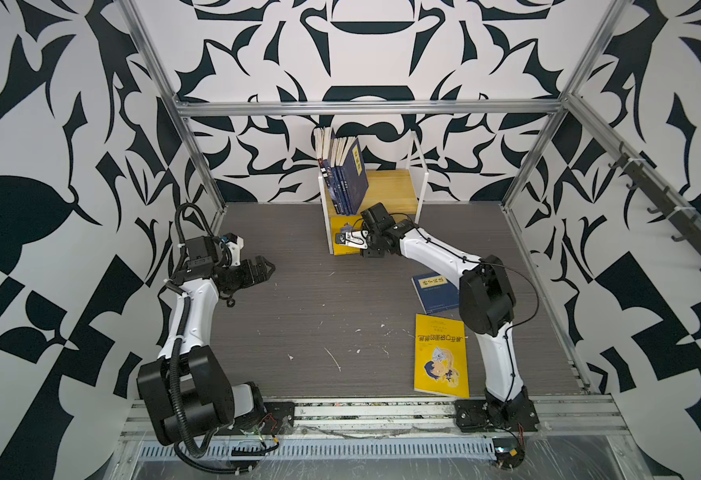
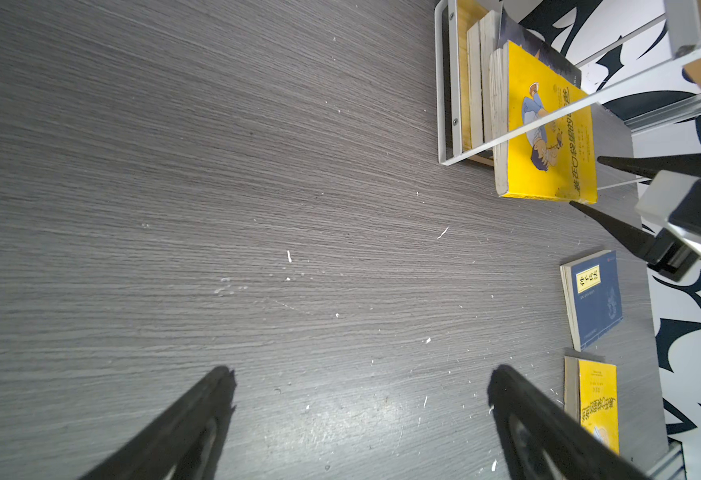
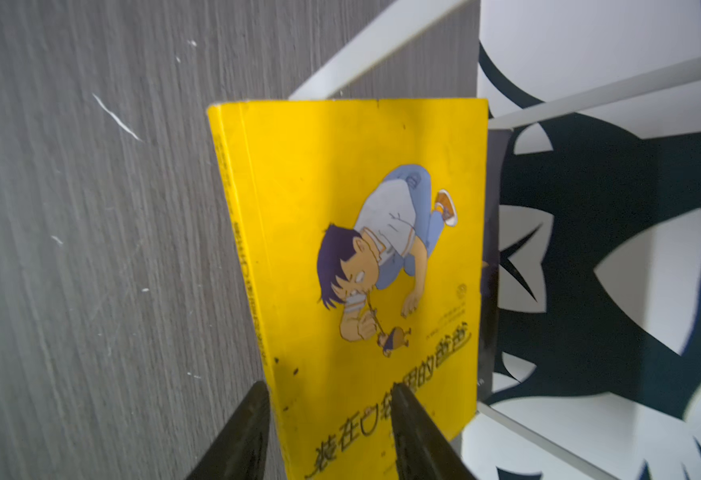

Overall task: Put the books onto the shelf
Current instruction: 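Push the yellow cartoon book deeper into the lower shelf tier with the right gripper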

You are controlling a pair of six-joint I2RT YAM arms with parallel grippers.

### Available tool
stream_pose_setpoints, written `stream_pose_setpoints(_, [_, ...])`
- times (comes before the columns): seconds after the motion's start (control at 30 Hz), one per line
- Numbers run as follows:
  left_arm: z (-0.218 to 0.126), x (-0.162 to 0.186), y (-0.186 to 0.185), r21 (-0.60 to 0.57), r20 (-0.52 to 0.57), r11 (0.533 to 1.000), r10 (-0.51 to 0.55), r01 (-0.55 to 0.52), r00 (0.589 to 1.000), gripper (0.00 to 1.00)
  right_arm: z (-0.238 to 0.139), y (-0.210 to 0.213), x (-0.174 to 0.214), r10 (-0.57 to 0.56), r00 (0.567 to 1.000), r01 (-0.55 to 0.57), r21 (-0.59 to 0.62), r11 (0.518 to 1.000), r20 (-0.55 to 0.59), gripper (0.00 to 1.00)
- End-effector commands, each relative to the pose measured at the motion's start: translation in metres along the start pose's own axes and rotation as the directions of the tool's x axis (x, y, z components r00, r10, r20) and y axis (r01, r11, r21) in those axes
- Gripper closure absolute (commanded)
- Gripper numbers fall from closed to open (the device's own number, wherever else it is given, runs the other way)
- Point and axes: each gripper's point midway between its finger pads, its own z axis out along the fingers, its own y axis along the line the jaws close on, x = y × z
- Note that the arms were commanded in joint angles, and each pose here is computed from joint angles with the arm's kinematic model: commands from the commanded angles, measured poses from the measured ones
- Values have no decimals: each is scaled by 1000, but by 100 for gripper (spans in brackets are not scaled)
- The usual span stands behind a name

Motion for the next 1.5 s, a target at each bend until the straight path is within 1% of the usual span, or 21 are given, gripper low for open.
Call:
stream_pose_setpoints(0.0, [1, -2, 0, 14, 0, 1000, -14, 14, 1000, 0, -5, 19, -15, 31, 998, -23, -132, 991, 60, 49])
stream_pose_setpoints(0.17, [2, -2, 3, 10, -3, 1000, -21, 21, 1000, 0, 9, 21, -12, 50, 998, -43, -148, 988, 47, 49])
stream_pose_setpoints(0.27, [2, -2, 4, 7, -6, 1000, -26, 26, 1000, 0, 13, 14, -11, 58, 997, -52, -124, 991, 47, 50])
stream_pose_setpoints(0.33, [2, -2, 5, 5, -7, 1000, -27, 27, 1000, 0, 14, 3, -11, 80, 996, -76, -82, 994, 49, 52])
stream_pose_setpoints(0.43, [2, -2, 5, 2, -6, 1000, -26, 26, 1000, 0, 16, -13, -8, 117, 992, -116, -32, 993, 56, 58])
stream_pose_setpoints(0.57, [2, -2, 6, 2, -6, 1000, -31, 31, 999, 0, 17, -27, -4, 131, 990, -133, 23, 991, 51, 65])
stream_pose_setpoints(0.8, [1, -3, 7, 1, -3, 999, -33, 33, 999, 0, 18, -41, -3, 147, 988, -151, 71, 986, 54, 69])
stream_pose_setpoints(1.07, [2, -2, 7, 4, -5, 999, -34, 34, 999, 0, 23, -46, 1, 159, 986, -164, 90, 982, 50, 74])
stream_pose_setpoints(1.17, [1, -2, 6, 4, -3, 999, -33, 33, 999, 0, 24, -47, -1, 155, 986, -160, 92, 983, 63, 75])
stream_pose_setpoints(1.37, [0, -1, 6, 4, 1, 1000, -31, 31, 1000, 0, 22, -47, 2, 115, 992, -118, 98, 988, 43, 76])
stream_pose_setpoints(1.43, [0, -1, 6, 3, 2, 1000, -30, 30, 1000, 0, 14, -48, 2, 103, 994, -106, 95, 990, 40, 73])
stream_pose_setpoints(1.47, [0, -1, 6, 3, 1, 1000, -29, 29, 1000, 0, 10, -46, 3, 95, 995, -98, 86, 991, 35, 70])
